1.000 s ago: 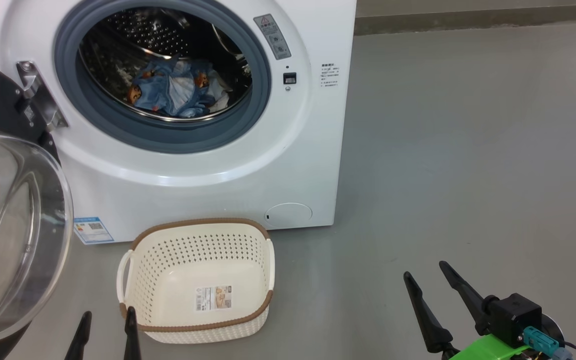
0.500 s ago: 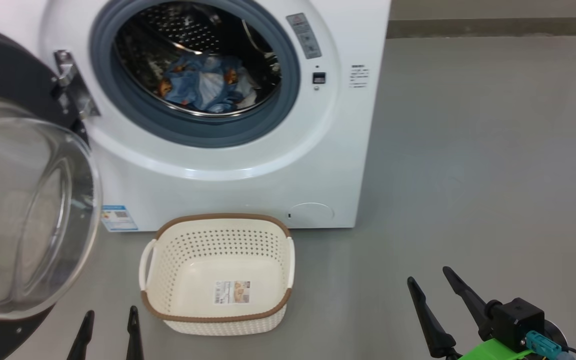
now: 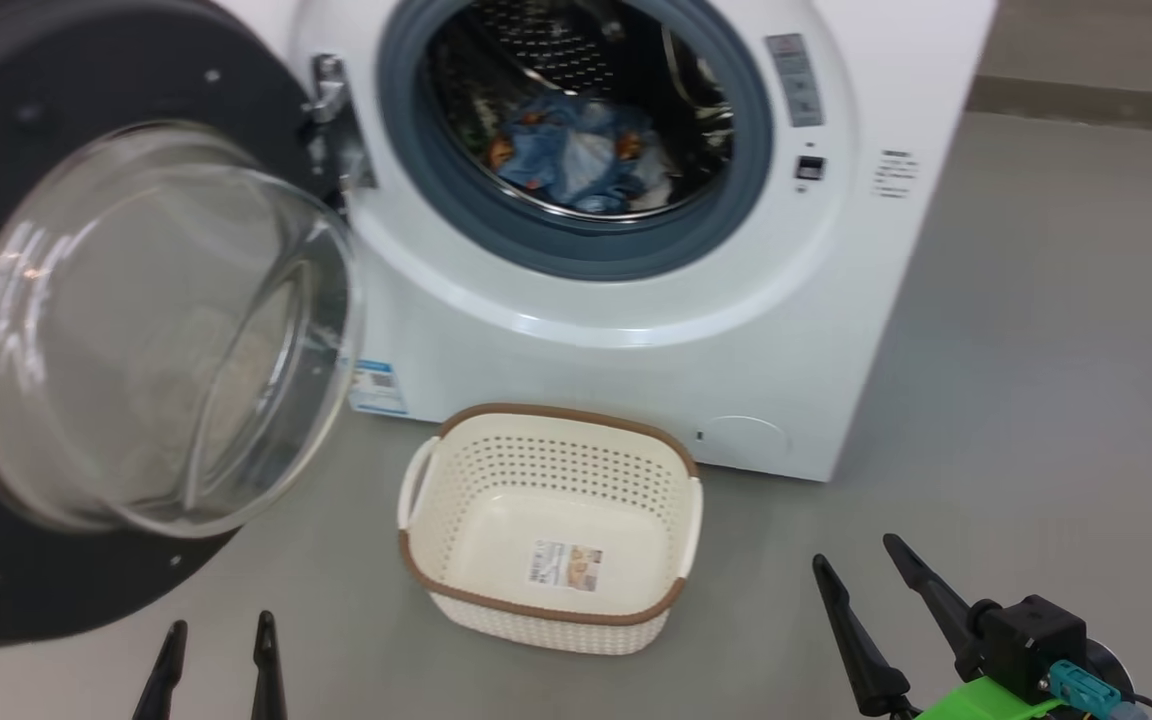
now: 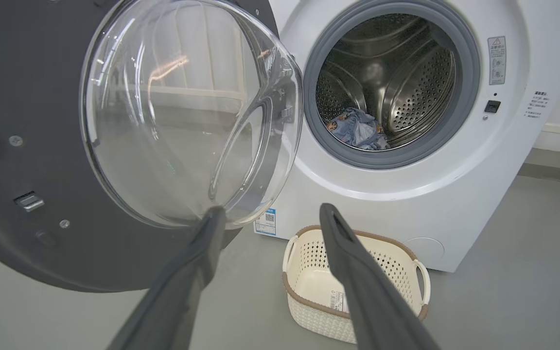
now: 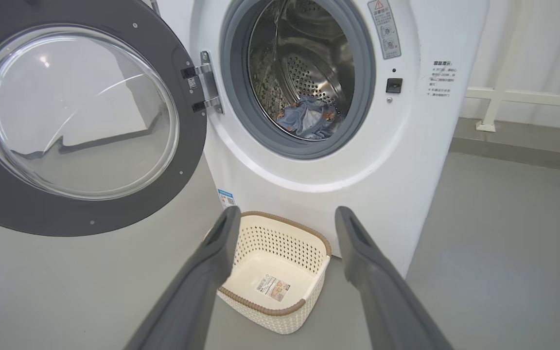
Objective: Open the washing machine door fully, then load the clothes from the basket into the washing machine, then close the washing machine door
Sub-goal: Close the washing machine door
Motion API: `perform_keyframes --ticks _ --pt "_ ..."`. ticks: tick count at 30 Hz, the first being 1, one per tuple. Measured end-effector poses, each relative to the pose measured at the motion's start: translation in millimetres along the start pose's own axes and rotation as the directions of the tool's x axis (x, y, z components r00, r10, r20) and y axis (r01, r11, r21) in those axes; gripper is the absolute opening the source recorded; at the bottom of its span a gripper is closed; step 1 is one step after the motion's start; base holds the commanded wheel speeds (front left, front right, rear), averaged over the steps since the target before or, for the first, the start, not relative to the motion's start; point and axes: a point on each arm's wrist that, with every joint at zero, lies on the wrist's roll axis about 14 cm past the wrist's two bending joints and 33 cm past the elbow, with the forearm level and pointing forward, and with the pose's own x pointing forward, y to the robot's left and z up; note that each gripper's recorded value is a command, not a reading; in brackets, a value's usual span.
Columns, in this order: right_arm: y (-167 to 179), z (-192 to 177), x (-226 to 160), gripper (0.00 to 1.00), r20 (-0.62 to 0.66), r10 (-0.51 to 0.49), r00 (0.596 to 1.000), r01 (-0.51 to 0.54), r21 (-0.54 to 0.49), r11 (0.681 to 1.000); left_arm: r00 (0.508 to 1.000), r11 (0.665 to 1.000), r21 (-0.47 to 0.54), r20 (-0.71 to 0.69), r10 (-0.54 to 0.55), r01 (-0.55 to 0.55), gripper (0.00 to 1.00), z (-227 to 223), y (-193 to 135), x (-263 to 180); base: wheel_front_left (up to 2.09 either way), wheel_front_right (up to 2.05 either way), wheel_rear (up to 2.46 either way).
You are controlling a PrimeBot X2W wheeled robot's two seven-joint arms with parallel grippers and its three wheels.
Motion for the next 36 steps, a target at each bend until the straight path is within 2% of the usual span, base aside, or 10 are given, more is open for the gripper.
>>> perform_keyframes --ticks 15,24,36 --pt "68.5 -5.5 29.4 1.0 -0.022 0.223 0.975 -0.223 -0.002 0.975 0.977 0.978 -0.02 0.05 0.209 -0.209 1.0 10.5 56.9 -39.8 0.0 0.0 0.0" --pt "80.8 -15.6 36.3 1.0 -0.048 0.264 0.963 -0.263 0.016 0.965 0.963 0.965 -0.021 0.059 0.262 -0.262 1.0 13.7 67.3 -44.5 0.0 0.0 0.0" --pt "87.0 -20.0 40.0 1.0 -0.059 0.283 0.957 -0.282 0.02 0.959 0.958 0.96 -0.032 0.058 0.281 -0.279 1.0 12.2 68.6 -47.9 0.0 0.0 0.0"
